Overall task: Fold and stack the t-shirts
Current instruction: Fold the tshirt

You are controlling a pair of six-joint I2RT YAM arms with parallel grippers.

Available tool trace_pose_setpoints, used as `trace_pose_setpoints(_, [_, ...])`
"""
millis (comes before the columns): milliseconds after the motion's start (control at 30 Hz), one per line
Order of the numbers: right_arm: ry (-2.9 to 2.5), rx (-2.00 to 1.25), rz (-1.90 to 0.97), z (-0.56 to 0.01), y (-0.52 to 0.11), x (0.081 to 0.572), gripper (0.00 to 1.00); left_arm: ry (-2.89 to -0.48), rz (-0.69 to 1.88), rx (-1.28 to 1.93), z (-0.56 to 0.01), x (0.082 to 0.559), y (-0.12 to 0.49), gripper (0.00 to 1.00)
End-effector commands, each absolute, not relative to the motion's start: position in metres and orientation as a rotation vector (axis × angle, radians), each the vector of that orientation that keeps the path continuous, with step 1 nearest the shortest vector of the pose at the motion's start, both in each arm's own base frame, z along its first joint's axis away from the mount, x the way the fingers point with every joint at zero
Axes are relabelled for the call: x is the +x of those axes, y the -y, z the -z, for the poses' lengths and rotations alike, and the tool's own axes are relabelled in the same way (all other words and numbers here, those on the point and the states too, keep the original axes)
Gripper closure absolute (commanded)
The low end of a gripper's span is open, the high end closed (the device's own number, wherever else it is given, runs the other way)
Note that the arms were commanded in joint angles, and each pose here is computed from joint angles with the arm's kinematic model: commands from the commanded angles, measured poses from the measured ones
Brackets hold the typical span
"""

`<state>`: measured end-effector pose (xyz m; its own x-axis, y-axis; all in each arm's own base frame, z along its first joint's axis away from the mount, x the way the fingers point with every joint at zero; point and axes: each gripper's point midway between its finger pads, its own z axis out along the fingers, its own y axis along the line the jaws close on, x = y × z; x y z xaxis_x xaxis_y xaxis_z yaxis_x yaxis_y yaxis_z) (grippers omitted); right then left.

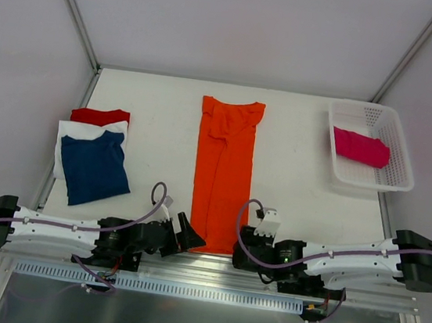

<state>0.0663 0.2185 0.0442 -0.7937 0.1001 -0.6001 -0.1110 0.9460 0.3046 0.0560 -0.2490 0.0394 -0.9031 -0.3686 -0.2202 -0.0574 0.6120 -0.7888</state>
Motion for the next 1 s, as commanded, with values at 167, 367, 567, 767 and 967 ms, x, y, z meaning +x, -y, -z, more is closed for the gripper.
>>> trace_pose_setpoints(167, [-2.475, 0.028, -0.435, -0.033, -0.22, 0.062, 0.44, -2.64, 0.867, -0.252, 0.024, 0.045, 0.207, 0.01])
trace_pose_setpoints(367, [-2.483, 0.042, -0.422, -0.025, -0.216, 0.062, 0.43, -2.664, 0.825, -0.235, 0.027, 0.043, 0.206, 0.01])
trace_pose_setpoints(567, [-2.483, 0.06, -0.419, -0.017, -0.214, 0.062, 0.43, -2.704, 0.752, -0.214, 0.031, 0.04, 0.206, 0.05])
trace_pose_setpoints(767, [-2.48, 0.066, -0.413, -0.014, -0.214, 0.063, 0.43, -2.731, 0.681, -0.174, 0.032, 0.04, 0.21, 0.11])
trace_pose_setpoints(967, [-2.475, 0.063, -0.411, -0.014, -0.214, 0.063, 0.45, -2.749, 0.637, -0.148, 0.032, 0.039, 0.21, 0.24])
